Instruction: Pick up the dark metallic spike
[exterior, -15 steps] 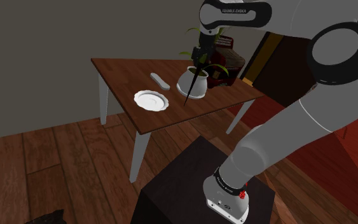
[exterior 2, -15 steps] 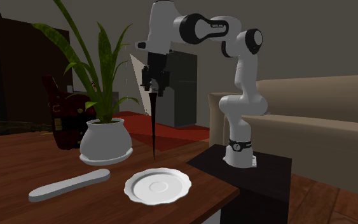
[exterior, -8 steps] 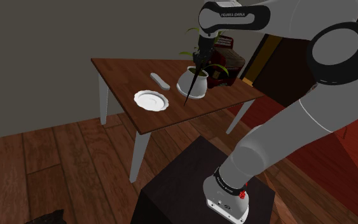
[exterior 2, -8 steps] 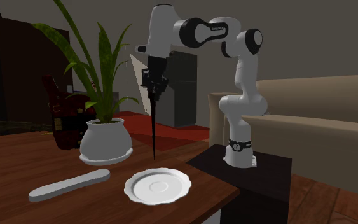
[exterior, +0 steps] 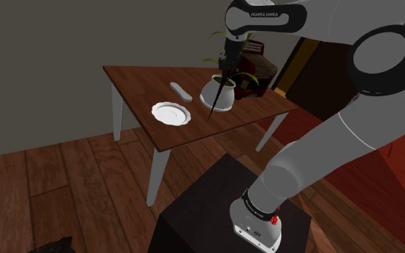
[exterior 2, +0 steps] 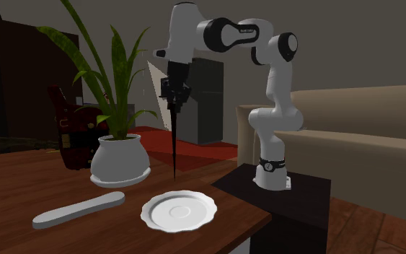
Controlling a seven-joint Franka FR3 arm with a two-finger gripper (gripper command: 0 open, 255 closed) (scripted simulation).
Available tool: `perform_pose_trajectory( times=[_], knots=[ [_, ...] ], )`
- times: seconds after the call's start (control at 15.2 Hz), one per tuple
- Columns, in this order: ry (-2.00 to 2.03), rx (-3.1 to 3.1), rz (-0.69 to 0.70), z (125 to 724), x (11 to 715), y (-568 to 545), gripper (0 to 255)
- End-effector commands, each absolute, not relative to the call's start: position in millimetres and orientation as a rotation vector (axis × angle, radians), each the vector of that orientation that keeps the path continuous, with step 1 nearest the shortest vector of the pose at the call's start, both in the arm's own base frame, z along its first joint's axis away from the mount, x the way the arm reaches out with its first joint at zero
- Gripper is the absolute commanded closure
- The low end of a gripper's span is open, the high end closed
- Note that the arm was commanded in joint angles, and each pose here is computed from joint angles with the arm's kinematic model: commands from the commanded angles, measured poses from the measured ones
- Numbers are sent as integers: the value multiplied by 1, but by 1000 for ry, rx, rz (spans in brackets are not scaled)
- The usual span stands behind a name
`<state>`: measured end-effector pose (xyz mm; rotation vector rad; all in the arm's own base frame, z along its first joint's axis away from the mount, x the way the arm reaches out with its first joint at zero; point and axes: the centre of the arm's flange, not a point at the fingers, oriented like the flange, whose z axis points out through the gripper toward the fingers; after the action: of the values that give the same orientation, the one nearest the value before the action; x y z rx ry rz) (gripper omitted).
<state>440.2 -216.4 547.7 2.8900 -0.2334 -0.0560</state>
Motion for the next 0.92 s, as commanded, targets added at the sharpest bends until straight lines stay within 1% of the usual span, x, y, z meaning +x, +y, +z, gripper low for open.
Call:
perform_pose_trajectory(
  times=[0.0,0.86],
  knots=[
    [-234,2890,-57,556,441,-217,255],
    [-234,2890,-57,620,440,-217,255]
  ],
)
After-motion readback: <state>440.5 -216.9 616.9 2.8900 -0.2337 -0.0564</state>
